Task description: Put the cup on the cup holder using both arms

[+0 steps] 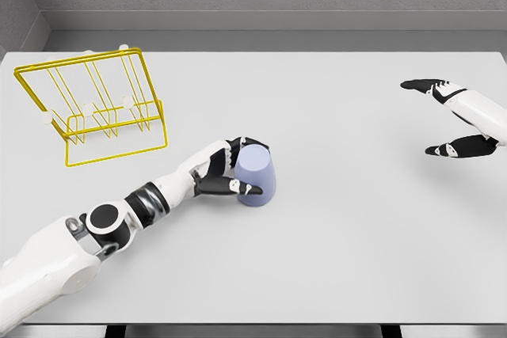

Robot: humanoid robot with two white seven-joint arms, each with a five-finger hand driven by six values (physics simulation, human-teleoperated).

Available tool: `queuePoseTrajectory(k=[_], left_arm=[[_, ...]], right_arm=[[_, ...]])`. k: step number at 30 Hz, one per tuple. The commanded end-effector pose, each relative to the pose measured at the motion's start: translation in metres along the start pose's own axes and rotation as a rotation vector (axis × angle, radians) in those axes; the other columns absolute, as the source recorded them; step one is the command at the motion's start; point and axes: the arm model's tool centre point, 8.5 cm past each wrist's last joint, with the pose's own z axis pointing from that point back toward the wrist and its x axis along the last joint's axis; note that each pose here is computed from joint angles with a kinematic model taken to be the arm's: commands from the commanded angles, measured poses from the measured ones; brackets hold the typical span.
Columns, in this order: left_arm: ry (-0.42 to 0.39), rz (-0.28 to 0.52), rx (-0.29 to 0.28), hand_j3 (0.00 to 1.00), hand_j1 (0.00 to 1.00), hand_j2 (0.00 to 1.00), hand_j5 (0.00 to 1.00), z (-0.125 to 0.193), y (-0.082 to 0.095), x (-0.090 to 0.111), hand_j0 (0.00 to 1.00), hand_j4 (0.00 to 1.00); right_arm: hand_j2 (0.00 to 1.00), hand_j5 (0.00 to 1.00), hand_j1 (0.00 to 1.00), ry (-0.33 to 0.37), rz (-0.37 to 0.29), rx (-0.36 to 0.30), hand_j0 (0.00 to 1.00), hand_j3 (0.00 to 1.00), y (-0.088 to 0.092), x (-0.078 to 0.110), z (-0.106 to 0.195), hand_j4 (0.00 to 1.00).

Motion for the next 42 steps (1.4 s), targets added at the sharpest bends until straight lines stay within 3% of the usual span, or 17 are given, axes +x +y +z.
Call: queuePoseTrajectory(k=[1,8,16,29,42], left_arm=[[-0.003,0.002,0.0,0.55,0.55,0.55,0.55,0.0,0.0,0.001,0.55,0.55],[-0.032,-0.005,-0.013,0.56,0.56,0.56,0.56,-0.003,-0.001,0.014,0.56,0.56],[-0.103,-0.04,-0.027,0.56,0.56,0.56,0.56,0.003,0.001,0.047,0.56,0.56],[-0.156,-0.1,0.053,0.56,0.56,0.56,0.56,0.039,0.042,0.091,0.56,0.56],[-0.196,-0.139,0.099,0.56,0.56,0.56,0.56,0.055,0.064,0.12,0.56,0.56]], right_arm=[[1.0,1.0,1.0,-0.001,-0.006,-0.004,1.0,1.0,-0.001,0.0,0.0,1.0],[1.0,1.0,1.0,-0.003,-0.006,-0.006,1.0,1.0,-0.001,0.001,0.0,1.0],[1.0,1.0,1.0,0.002,-0.007,-0.006,1.0,1.0,-0.001,-0.001,0.001,1.0],[1.0,1.0,1.0,-0.002,-0.006,-0.003,1.0,1.0,0.0,0.0,0.0,1.0],[1.0,1.0,1.0,0.003,-0.008,-0.003,1.0,1.0,0.0,-0.001,0.0,1.0]])
